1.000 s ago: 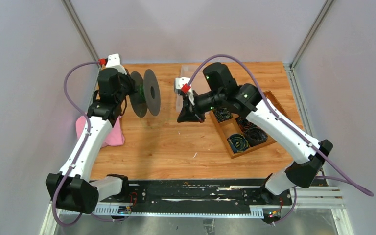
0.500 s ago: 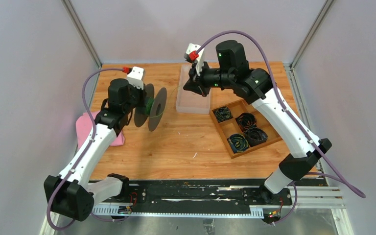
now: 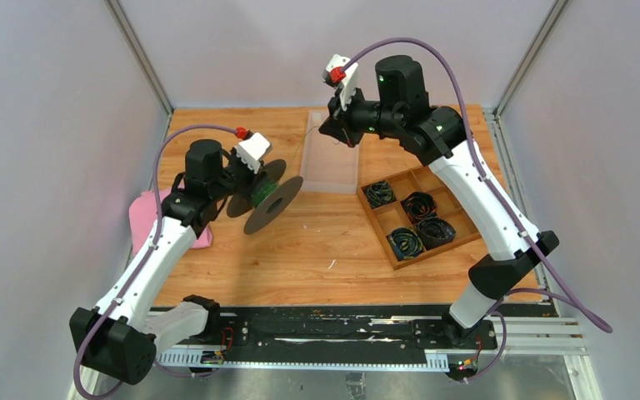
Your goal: Wrap the cables
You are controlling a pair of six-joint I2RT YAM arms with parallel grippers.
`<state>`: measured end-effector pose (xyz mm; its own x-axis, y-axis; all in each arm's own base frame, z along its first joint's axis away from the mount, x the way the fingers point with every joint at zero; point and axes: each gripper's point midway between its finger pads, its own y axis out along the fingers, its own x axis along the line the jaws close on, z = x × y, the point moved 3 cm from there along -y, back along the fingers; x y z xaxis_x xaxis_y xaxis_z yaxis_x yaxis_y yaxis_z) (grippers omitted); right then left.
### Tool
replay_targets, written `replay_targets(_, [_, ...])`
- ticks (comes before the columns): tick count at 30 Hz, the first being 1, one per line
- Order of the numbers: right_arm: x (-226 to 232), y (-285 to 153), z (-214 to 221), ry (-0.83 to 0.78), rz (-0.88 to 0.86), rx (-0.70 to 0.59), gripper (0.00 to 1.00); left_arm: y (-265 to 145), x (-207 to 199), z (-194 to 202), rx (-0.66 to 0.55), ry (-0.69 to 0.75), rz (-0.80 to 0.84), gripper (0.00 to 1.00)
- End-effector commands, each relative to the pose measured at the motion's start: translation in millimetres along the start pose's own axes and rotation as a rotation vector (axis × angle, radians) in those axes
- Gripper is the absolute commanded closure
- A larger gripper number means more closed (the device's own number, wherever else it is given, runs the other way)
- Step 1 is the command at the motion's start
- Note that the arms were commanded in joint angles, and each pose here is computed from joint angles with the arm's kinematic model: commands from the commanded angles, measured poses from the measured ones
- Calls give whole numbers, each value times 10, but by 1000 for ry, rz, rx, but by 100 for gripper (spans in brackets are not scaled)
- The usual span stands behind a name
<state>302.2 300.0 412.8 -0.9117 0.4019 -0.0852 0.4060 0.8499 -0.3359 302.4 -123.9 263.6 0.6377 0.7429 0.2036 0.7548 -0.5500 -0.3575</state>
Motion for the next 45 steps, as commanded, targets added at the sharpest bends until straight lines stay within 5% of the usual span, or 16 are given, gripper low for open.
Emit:
replay_targets(1, [-170, -52, -106, 9, 69, -34, 99, -111, -161, -260, -94, 109, 116, 100])
replay_targets(19, [-776, -87, 893, 113, 167, 88, 100, -148, -416, -421, -170, 16, 283, 100])
replay_targets(31, [-429, 118, 1794, 205, 54, 149, 99, -45, -103, -762, -288, -435, 217, 100])
replay_targets(37, [-197, 208, 2075, 284, -16, 106, 99, 43, 265, -674, -311, -782, 82, 100])
replay_targets(45, [150, 478, 2308, 336, -103, 117, 99, 128, 432, -602, -314, -1036, -34, 100])
